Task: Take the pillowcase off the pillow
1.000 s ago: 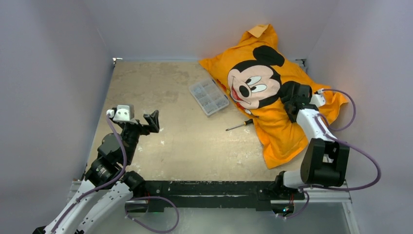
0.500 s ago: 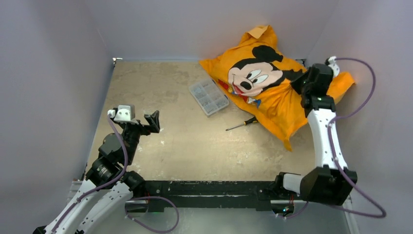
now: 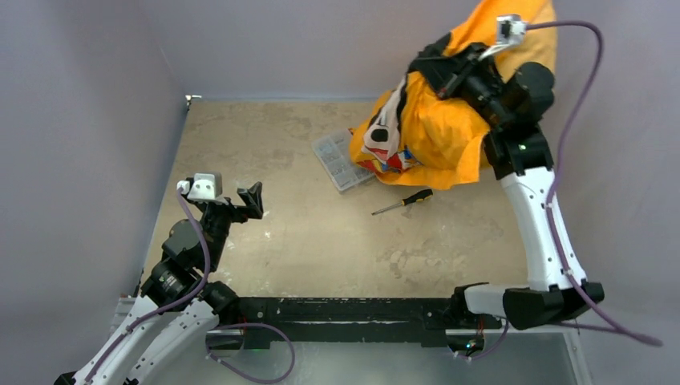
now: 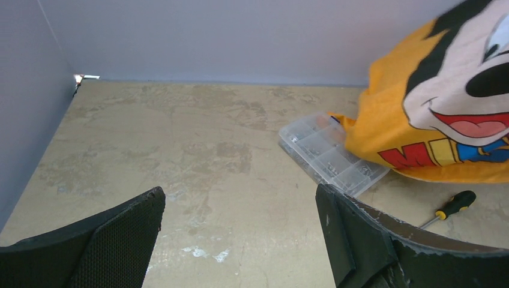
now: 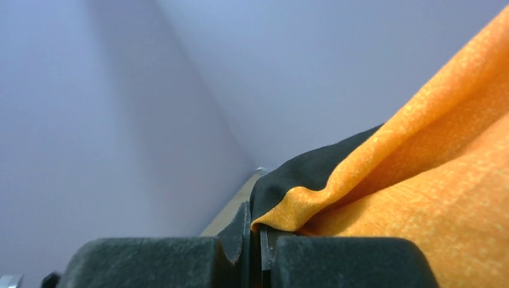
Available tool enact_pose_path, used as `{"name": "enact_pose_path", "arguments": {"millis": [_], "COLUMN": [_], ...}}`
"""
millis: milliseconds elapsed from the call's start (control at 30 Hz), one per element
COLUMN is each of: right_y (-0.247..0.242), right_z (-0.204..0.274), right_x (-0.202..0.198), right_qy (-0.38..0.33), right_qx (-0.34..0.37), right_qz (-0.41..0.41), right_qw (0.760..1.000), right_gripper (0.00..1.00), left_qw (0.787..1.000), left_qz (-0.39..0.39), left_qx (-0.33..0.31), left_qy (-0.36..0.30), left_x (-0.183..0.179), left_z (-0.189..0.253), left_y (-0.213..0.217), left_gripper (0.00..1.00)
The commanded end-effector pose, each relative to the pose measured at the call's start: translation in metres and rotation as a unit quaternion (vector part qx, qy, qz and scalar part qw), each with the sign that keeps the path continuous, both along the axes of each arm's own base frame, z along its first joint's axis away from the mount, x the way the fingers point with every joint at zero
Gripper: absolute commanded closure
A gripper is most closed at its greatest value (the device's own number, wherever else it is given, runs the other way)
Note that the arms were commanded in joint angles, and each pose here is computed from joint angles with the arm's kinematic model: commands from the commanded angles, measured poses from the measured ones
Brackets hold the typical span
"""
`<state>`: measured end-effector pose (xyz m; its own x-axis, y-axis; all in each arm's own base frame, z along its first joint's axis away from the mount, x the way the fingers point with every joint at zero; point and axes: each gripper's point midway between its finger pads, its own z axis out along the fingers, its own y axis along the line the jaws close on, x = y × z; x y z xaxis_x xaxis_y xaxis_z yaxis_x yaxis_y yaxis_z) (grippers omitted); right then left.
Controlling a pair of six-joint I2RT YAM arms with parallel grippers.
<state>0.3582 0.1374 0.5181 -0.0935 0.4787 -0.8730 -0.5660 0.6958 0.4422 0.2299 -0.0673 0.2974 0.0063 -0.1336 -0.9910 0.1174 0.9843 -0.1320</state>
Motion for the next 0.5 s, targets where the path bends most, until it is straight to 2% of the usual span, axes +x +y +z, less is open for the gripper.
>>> {"name": "enact_pose_path", "arguments": {"millis": [0, 100, 300, 400, 467], "right_y": [0.056, 0.068, 0.092, 0.105, 0.116], "right_z": [0.098, 0.117, 0.171, 0.160, 0.133], "right_x": [-0.041, -0.036, -0.051, -0.054, -0.046], "right_qy": [-0.182, -0.212, -0.303, -0.312, -0.290], "right_qx": [0.025, 0.028, 0.038, 0.060, 0.077], "right_qz": [0.082, 0.094, 0.146, 0.186, 0.208], "right_qw": [0.980, 0.972, 0.941, 0.930, 0.931], "right_gripper": [1.00, 1.00, 1.00, 1.00, 1.00], "left_qw": [1.000, 1.000, 1.000, 0.999, 0.999], "left_qz": [-0.005, -0.004, 0.010, 0.017, 0.021], "left_qx": [-0.016, -0.016, -0.015, -0.016, -0.019], "left_qy": [-0.018, -0.018, -0.019, -0.022, -0.025], "left_x": [-0.001, -0.001, -0.001, -0.002, -0.003], "left_z": [0.011, 0.010, 0.010, 0.011, 0.012], "left_y": [-0.002, -0.002, 0.004, 0.008, 0.010], "left_gripper": [0.04, 0.04, 0.04, 0.04, 0.04]}}
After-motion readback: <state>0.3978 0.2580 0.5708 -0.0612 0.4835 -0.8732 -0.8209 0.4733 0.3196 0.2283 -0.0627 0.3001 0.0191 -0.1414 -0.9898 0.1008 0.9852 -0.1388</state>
